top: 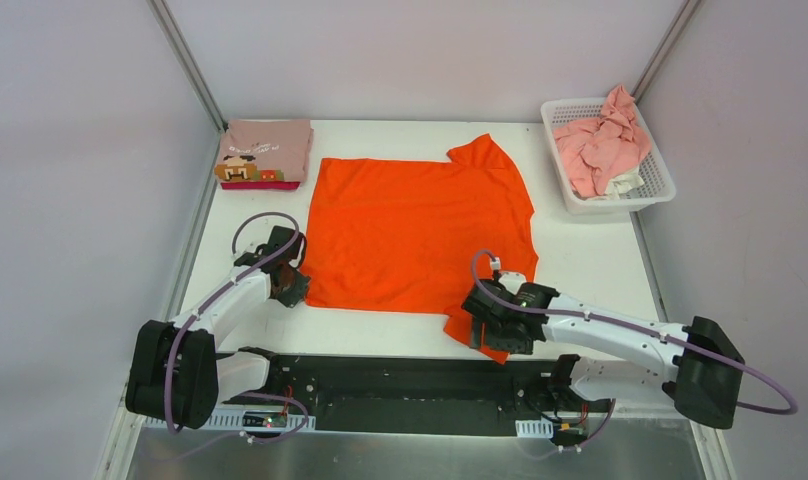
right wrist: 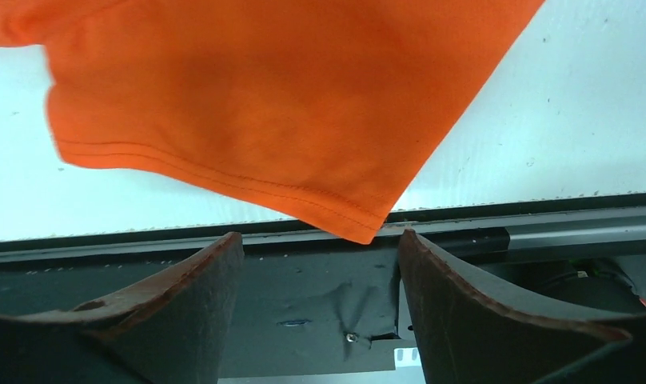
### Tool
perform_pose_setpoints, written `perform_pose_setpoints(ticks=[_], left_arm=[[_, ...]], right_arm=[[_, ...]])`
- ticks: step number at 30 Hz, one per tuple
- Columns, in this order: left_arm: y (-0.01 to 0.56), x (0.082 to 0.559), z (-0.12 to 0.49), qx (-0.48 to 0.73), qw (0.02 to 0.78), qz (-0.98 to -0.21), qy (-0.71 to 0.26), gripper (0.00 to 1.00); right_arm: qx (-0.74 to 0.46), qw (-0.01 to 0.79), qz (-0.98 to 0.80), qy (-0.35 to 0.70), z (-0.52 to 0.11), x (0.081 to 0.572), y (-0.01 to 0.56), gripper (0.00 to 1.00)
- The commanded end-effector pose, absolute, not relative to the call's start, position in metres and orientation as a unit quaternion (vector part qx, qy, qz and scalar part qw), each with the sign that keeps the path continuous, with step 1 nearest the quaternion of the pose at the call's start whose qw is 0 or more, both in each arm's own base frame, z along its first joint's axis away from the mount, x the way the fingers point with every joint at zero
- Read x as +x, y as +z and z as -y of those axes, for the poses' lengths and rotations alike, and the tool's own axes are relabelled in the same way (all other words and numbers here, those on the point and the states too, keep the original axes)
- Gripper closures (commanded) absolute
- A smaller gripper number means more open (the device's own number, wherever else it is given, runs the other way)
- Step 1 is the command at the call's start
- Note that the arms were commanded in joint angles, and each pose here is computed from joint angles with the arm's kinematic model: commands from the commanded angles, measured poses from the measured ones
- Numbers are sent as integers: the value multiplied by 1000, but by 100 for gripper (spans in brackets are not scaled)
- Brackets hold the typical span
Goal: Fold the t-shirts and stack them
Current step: Grab the side of the flattened tshirt closest away from the robot with both arms
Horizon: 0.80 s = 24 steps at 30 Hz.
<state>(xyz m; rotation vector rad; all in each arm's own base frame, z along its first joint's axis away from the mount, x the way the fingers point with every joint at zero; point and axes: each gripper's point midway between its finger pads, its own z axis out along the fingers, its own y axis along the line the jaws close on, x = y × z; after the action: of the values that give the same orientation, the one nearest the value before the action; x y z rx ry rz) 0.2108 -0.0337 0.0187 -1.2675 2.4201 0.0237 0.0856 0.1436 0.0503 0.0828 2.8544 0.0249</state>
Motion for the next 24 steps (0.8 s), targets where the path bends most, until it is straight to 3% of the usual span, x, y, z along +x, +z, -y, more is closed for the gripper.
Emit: perform_pose_setpoints(ticks=[1,19,22,24], left_arm=[[14,196,24,-448,192,-873,36,100],[20,200,26,-445,200,-872,25,100],[21,201,26,-444,199,-873,25,100],[22,202,27,-440,200,-875,22,100]], right_arm=[[47,125,-991,-23,-134,78,37,27],[70,138,-984,-83,-129,92,16,73],[68,138,-985,-78,-129,92,16,85],[67,136,-986,-68,-131,92,15,100]])
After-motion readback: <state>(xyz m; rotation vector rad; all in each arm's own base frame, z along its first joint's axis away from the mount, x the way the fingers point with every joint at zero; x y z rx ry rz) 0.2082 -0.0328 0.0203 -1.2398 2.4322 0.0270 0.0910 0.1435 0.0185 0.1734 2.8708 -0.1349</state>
